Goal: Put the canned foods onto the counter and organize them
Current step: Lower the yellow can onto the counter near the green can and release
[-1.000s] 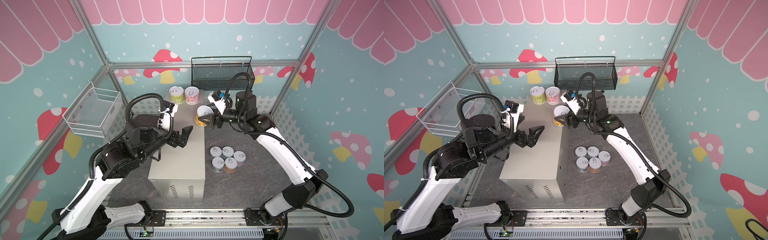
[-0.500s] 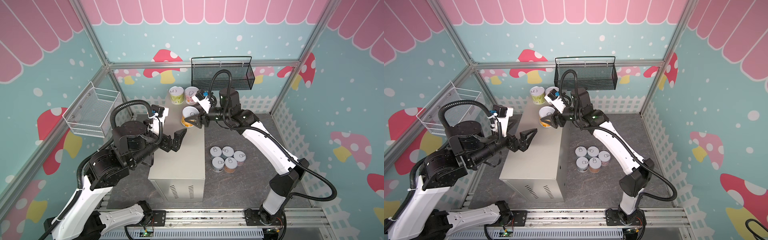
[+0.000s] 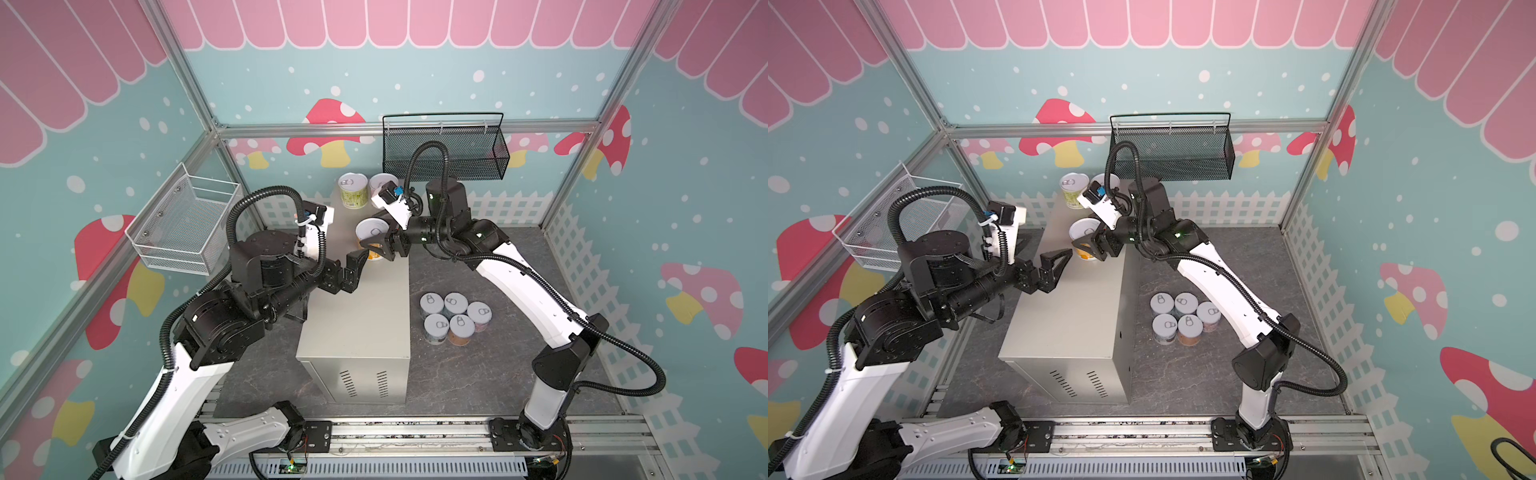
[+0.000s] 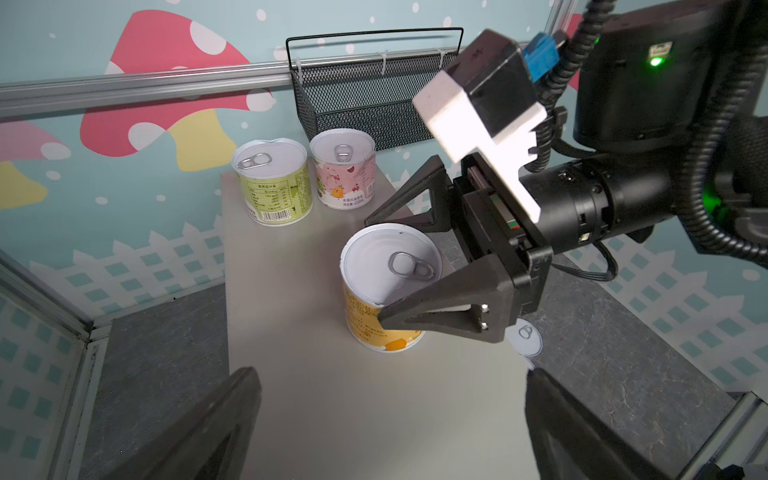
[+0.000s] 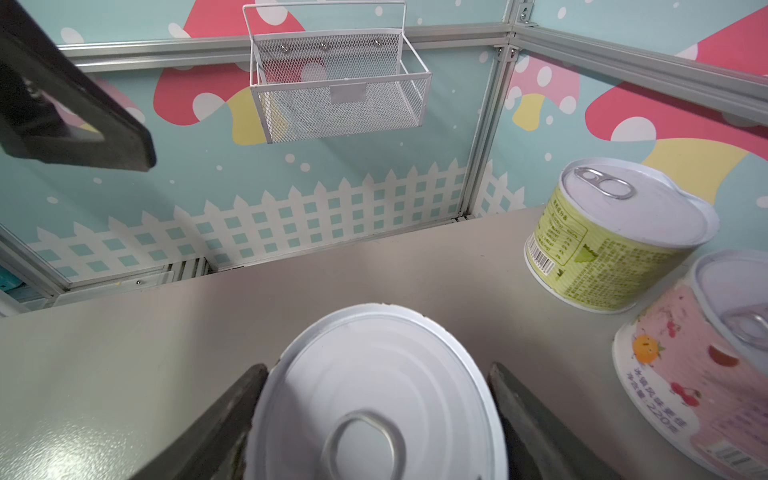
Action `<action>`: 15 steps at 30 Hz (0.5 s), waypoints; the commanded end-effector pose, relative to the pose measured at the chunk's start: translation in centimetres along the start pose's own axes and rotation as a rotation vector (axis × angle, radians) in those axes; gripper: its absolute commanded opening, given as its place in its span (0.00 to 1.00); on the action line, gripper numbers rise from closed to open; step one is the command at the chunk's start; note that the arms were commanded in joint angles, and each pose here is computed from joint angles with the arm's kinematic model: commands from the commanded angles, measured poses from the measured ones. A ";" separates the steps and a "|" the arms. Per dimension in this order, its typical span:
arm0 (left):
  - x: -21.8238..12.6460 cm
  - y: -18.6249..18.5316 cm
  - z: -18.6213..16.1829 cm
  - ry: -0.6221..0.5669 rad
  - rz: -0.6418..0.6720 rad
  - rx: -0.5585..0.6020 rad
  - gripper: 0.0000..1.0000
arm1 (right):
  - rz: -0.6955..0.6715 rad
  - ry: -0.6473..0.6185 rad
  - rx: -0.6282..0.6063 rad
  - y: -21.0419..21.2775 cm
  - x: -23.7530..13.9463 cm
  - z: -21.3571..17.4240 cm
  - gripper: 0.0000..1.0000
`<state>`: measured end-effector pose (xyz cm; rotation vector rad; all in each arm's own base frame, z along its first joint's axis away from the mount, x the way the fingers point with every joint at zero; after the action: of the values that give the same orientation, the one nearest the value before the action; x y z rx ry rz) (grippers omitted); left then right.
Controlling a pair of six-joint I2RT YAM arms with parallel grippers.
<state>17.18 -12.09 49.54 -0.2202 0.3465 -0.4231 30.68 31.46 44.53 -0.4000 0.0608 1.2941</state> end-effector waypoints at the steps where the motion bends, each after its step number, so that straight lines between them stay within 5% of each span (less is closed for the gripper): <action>1: -0.6 0.2 0.1 -0.003 -0.019 -0.023 1.00 | -0.011 -0.050 -0.046 0.2 -0.9 1.7 0.86; 15: 2.6 -0.3 -1.0 0.106 -0.130 -0.010 1.00 | -0.214 0.016 -0.066 5.0 -9.6 -0.7 0.99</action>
<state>18.32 -12.86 48.68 -0.2385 0.4105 -0.5185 24.16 24.61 45.44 -0.4330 0.0172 1.1423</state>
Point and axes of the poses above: each gripper's point midway between its finger pads, its own x axis out along the fingers, its own y axis along the line the jaws close on, z = x × y, the point moved 9 cm from there along -x, back along the fingers, and after that the axes turned 13 degrees about -x, right-handed, at the moved point
